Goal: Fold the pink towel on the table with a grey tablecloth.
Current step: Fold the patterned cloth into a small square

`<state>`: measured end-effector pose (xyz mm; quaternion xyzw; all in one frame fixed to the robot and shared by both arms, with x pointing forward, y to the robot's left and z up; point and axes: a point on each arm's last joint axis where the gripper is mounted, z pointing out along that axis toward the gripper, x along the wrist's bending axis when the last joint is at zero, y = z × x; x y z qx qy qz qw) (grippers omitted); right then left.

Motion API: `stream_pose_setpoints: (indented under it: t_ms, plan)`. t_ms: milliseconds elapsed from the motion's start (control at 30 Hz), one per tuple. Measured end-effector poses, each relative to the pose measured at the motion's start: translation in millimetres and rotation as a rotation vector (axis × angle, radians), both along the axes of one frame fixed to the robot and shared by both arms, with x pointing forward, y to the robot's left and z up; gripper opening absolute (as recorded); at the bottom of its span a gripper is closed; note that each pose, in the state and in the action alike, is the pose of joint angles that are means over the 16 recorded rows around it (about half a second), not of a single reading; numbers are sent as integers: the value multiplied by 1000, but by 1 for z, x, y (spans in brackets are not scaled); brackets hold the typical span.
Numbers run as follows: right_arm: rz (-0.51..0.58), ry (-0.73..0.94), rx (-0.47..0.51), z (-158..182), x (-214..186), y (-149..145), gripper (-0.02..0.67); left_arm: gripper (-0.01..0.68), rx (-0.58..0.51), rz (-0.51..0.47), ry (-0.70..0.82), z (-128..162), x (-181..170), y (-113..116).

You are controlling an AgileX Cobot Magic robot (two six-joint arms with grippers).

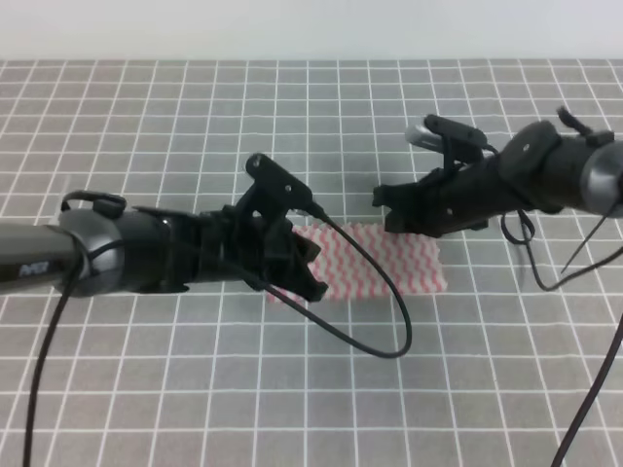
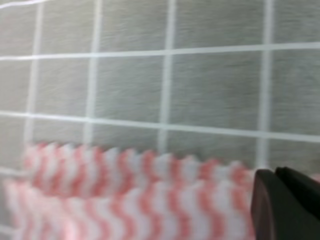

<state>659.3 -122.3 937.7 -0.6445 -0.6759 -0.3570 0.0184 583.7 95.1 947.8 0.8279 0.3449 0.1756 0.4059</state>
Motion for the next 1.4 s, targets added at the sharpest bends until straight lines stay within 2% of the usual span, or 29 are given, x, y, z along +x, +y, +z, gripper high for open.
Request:
stream_pose_setpoints:
  t_ms: [367,567,1067,1400]
  plan:
    - [131,41,-71,34,-13,-3,-17,-3,-144,91,78,19,-3,6]
    - [182,108,-129,43,-25,-8,-17,-3,-175,60,146,13,-8,5]
    - [232,238,-186,18,-30,-10,-17,-3,-130,35,237,-21,-9,3]
    - [234,265,-222,8,-29,-12,-17,-3,-127,24,237,-21,-9,3]
